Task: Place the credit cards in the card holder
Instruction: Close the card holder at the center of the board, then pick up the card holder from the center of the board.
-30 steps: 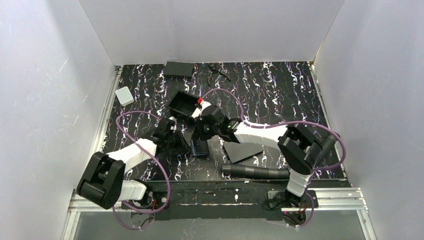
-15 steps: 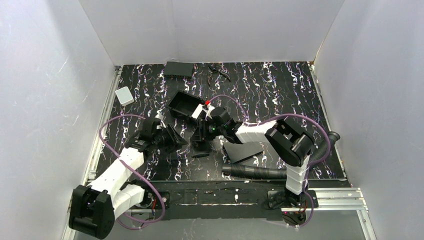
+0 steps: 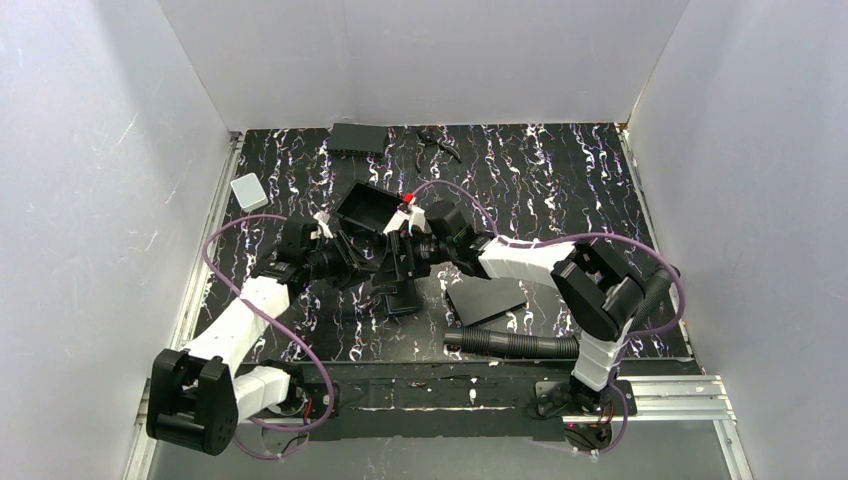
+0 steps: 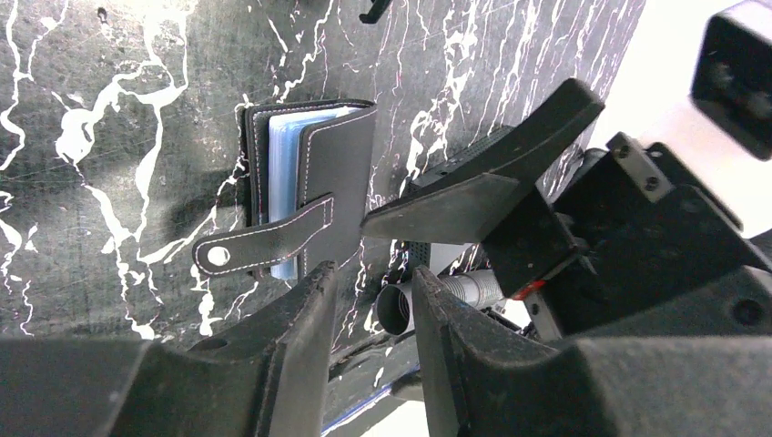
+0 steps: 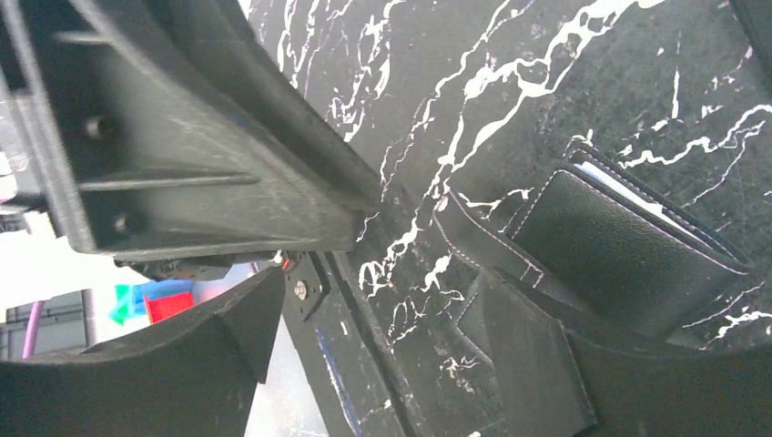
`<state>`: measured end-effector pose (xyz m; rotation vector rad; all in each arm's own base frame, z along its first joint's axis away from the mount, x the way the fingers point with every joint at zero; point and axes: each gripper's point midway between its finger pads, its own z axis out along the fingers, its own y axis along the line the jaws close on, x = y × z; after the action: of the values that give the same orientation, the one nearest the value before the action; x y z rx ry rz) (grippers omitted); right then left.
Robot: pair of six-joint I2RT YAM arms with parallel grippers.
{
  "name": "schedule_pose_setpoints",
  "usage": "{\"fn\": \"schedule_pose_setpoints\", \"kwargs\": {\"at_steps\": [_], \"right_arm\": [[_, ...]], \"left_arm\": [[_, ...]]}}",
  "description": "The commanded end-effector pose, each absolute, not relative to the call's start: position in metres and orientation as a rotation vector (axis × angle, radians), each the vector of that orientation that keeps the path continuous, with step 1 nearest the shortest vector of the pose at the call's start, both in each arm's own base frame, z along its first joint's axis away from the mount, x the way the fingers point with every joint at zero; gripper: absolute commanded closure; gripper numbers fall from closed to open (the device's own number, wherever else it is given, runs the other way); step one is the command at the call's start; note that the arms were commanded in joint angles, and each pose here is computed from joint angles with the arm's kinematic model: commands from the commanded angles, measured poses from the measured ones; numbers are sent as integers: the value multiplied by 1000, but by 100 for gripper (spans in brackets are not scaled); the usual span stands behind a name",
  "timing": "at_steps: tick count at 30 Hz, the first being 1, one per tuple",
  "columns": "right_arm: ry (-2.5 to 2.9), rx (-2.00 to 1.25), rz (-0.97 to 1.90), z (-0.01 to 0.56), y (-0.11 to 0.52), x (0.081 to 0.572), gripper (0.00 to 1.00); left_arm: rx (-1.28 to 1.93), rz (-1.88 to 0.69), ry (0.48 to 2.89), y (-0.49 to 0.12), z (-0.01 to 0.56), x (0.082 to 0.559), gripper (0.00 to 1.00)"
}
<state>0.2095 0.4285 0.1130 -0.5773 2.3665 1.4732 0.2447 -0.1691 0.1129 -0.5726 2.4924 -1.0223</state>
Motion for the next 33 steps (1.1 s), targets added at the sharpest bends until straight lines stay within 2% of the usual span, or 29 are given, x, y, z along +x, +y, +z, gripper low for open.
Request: {"fn": "schedule_pose_setpoints", "kwargs": {"at_steps": [1, 3, 6, 10, 15, 19, 24, 29, 33], "right_arm": [[2258, -653, 1539, 160, 423, 210, 10], [2287, -603, 1491, 160, 410, 221, 9], [2355, -463, 1397, 137, 379, 243, 12], [2379, -432, 1435, 120, 370, 246, 17], [2465, -401, 1389, 85, 360, 248, 24], [2485, -412, 1411, 68, 360, 246, 30], [2485, -421, 1452, 54, 361, 241, 35], [2488, -428, 1513, 43, 364, 235, 45], [2485, -422, 1542, 37, 368, 232, 45]], "left_arm": [[-502, -1036, 2462, -168, 135, 248, 65], [-474, -1009, 2454, -165, 140, 249, 62], [-448, -1050, 2455, -170, 141, 247, 63], [-373, -1257, 2465, -194, 134, 243, 62], [-242, -1376, 2495, -221, 115, 245, 59], [-187, -1333, 2557, -229, 94, 247, 61], [-255, -1145, 2676, -211, 56, 238, 76], [-352, -951, 2759, -186, 22, 221, 81], [-368, -900, 2795, -178, 7, 213, 82]]}}
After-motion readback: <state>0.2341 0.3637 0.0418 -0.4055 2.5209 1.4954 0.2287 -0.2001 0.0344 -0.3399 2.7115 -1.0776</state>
